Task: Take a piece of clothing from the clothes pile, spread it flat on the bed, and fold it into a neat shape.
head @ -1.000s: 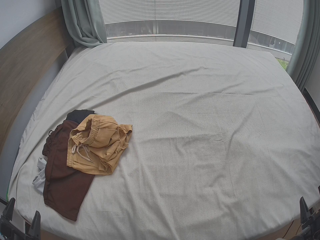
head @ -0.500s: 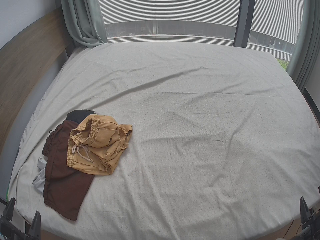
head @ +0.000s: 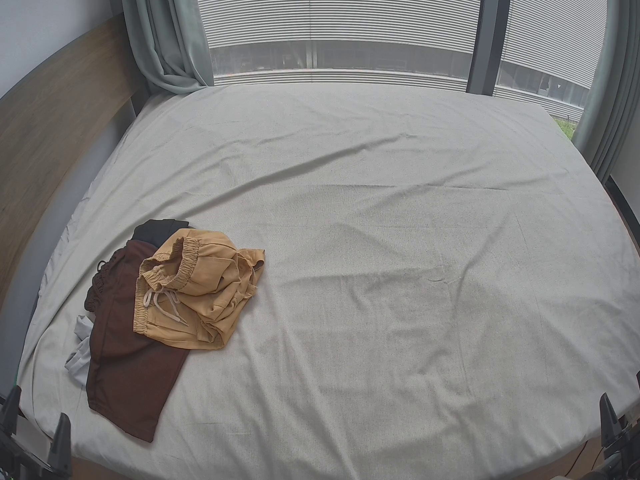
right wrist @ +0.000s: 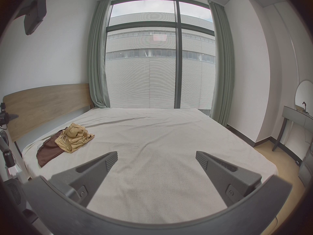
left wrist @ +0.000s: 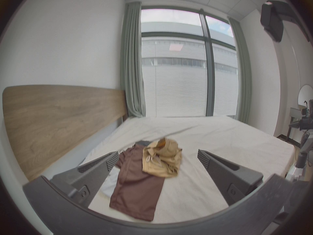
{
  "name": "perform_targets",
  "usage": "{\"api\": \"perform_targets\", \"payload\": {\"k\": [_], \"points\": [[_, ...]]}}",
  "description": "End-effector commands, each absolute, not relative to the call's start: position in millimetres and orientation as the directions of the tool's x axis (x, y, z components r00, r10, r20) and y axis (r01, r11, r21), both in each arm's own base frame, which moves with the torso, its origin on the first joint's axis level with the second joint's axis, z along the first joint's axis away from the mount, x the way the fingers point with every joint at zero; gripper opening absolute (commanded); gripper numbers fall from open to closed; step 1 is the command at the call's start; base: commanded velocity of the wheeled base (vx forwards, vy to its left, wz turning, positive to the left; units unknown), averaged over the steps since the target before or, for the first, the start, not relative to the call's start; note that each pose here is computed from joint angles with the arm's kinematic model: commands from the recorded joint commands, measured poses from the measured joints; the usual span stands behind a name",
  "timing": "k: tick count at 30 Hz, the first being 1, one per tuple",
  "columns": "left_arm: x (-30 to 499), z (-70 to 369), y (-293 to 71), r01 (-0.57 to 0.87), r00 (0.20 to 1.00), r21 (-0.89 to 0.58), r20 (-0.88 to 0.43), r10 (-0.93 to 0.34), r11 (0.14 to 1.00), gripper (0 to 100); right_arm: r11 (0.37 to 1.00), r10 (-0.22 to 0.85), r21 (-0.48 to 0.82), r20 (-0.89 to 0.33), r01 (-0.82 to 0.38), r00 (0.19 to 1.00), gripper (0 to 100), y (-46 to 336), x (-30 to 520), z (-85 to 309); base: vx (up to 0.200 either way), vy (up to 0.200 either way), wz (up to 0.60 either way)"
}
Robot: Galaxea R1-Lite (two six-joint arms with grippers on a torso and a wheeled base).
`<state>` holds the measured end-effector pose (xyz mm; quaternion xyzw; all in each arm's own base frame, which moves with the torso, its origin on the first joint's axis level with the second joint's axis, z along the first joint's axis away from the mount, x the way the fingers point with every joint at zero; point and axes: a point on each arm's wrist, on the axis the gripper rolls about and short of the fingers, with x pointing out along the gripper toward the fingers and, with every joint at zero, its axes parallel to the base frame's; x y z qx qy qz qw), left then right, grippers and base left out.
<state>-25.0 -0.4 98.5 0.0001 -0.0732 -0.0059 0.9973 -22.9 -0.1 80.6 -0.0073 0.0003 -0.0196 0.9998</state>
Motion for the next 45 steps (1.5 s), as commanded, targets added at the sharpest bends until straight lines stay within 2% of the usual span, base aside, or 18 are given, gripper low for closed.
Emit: {"api": "perform_targets", "payload": {"k": [1, 5, 11, 18, 28, 45], "points": [[-24.3, 129.1, -1.1, 0.025, 0.980, 0.001, 0.199, -0.025, 1.000, 100, 0.999, -0.040, -0.015, -0.005, 0.040, 0.999, 100, -0.1, -22.6, 75.9, 0.000, 0.000, 0.00], [-15.8, 122.1, -0.4, 0.130, 0.989, -0.050, 0.084, -0.125, 0.990, 100, 0.999, -0.040, -0.012, -0.003, 0.040, 0.999, 100, -0.1, -22.7, 75.8, 0.000, 0.000, 0.00], [-4.2, 140.9, -1.6, 0.222, 0.975, -0.168, 0.020, -0.222, 0.960, 100, 0.999, -0.040, -0.012, -0.003, 0.040, 0.999, 100, -0.1, -22.7, 75.8, 0.000, 0.000, 0.00], [18.6, 167.2, -4.9, 0.219, 0.970, -0.245, -0.050, -0.238, 0.944, 100, 0.999, -0.040, -0.012, -0.002, 0.040, 0.999, 100, -0.1, -22.8, 76.2, 0.000, 0.000, 0.00], [58.0, 183.9, -11.0, 0.228, 0.956, -0.278, -0.117, -0.269, 0.933, 100, 0.999, -0.040, -0.012, -0.003, 0.040, 0.999, 100, -0.1, -22.7, 75.8, 0.000, 0.000, 0.00], [143.9, 186.7, -19.1, 0.215, 0.942, -0.339, -0.175, -0.286, 0.916, 100, 0.999, -0.038, -0.011, -0.003, 0.038, 0.999, 100, -0.1, -22.7, 75.8, 0.000, 0.000, 0.00]]}}
